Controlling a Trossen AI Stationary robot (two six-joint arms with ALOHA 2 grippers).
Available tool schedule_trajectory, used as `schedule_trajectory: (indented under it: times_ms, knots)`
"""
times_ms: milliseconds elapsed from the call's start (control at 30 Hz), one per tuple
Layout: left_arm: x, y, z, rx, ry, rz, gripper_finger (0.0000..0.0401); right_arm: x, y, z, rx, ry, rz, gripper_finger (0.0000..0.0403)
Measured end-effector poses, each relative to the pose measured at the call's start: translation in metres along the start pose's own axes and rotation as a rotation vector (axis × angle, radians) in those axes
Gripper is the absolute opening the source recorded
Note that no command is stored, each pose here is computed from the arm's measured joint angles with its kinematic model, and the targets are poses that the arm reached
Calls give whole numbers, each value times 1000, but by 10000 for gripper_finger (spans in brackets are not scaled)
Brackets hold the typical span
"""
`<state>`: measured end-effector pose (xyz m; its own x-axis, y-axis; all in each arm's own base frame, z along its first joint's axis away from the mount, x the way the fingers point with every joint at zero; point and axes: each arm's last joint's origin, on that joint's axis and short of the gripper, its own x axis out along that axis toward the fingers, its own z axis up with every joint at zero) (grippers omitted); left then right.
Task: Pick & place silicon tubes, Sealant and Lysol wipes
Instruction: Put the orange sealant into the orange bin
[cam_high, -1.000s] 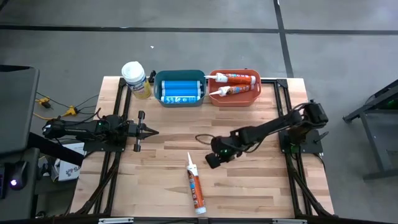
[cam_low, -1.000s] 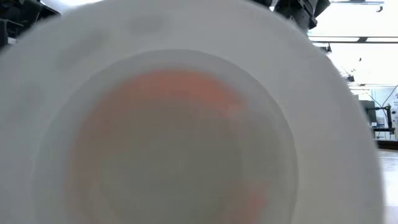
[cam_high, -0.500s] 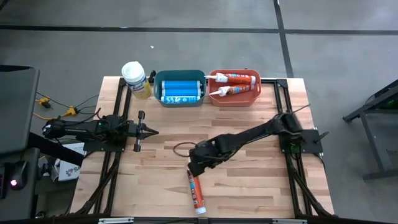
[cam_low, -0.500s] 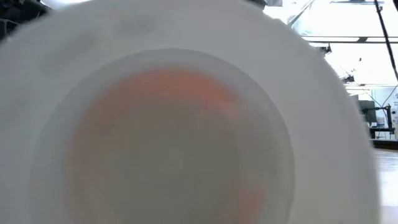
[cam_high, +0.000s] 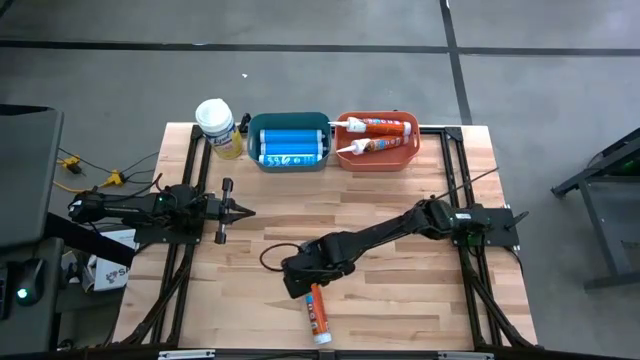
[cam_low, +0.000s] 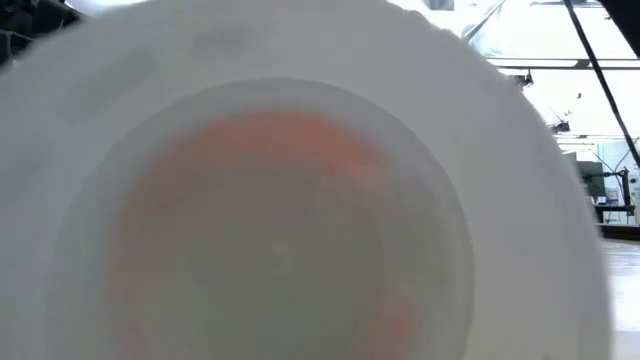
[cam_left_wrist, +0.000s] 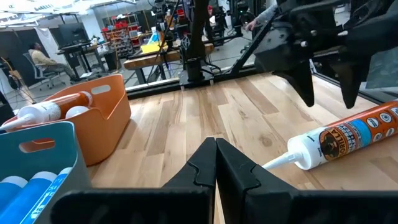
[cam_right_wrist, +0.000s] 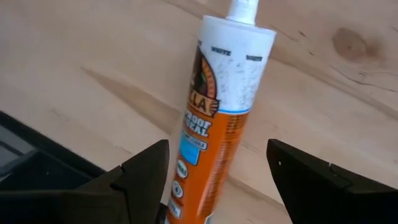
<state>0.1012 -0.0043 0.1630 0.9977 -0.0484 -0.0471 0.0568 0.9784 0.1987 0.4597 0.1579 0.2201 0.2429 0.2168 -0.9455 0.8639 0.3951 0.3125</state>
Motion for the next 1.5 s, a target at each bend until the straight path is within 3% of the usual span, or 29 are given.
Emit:
schedule_trajectory:
  times_ms: [467, 1267, 1500]
  knots:
    - [0, 0, 0, 0, 0, 0, 0, 10, 1, -28, -10, -36, -8, 268]
    - [0, 0, 0, 0, 0, 0, 0, 14, 4, -30, -89, -67, 13, 269]
    - [0, 0, 0, 0, 0, 0, 0, 30, 7, -28, -132, -61, 23, 269]
